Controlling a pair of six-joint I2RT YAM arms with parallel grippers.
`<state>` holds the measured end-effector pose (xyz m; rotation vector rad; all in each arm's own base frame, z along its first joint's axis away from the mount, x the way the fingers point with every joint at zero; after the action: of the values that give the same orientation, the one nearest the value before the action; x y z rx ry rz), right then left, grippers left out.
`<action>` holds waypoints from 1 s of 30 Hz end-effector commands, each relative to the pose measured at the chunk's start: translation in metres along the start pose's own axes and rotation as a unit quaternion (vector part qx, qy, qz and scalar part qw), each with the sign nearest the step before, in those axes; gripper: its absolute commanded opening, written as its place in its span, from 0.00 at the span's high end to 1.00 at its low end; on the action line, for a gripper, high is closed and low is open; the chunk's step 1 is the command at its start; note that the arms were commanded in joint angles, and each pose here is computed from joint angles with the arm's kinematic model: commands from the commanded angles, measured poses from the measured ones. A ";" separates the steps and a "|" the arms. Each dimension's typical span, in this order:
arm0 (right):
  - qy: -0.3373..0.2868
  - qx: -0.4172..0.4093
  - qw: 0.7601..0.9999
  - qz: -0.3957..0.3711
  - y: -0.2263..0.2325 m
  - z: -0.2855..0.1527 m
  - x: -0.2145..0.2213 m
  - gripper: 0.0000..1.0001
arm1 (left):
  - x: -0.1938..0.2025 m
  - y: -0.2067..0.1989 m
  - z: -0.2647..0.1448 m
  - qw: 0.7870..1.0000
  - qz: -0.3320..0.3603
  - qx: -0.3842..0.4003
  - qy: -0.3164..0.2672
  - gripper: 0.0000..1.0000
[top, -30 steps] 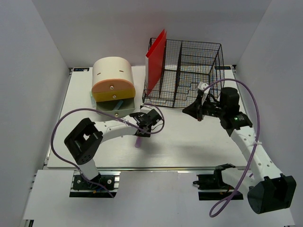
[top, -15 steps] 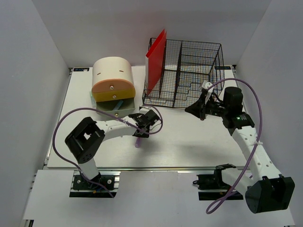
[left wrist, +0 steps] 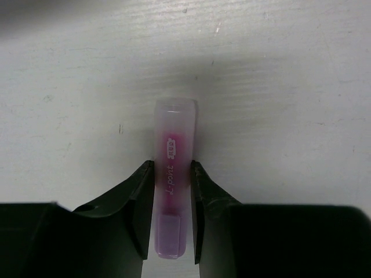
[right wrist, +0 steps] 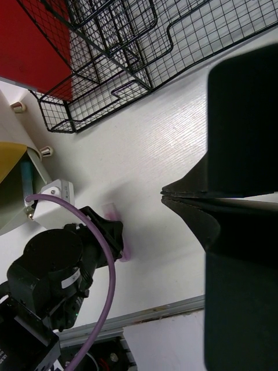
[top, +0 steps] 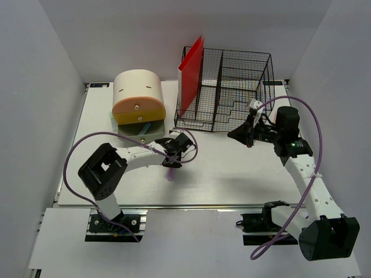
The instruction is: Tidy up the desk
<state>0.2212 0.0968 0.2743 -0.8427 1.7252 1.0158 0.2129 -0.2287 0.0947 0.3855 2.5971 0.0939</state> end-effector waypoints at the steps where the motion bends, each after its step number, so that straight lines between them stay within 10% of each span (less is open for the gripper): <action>1: -0.007 -0.015 1.000 -0.013 0.003 -0.002 -0.002 1.00 | -0.011 0.002 -0.029 0.999 -0.020 0.032 -0.026 1.00; 12: -0.011 -0.014 1.000 -0.017 0.004 -0.005 -0.003 1.00 | -0.065 0.061 -0.130 0.904 -0.335 0.027 -0.262 1.00; 22: -0.014 -0.007 1.000 -0.017 0.001 -0.009 -0.004 1.00 | -0.097 0.121 -0.123 0.712 -0.618 -0.033 -0.331 1.00; 30: -0.017 -0.004 1.000 -0.019 0.001 -0.012 -0.005 1.00 | -0.106 0.143 -0.085 0.652 -0.697 -0.084 -0.288 1.00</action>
<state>0.2220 0.0882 0.2762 -0.8282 1.7117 1.0105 0.2827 -0.1292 0.2402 -1.2802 1.6692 -0.2893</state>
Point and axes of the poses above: each gripper's point midway between its finger pads, its own z axis out along the fingers, its own y axis along the line the jaws close on, x = y × z, the point moved 9 cm from there along -z, back along the fingers, and after that the axes turned 10 degrees about z, right-handed, at the moved point
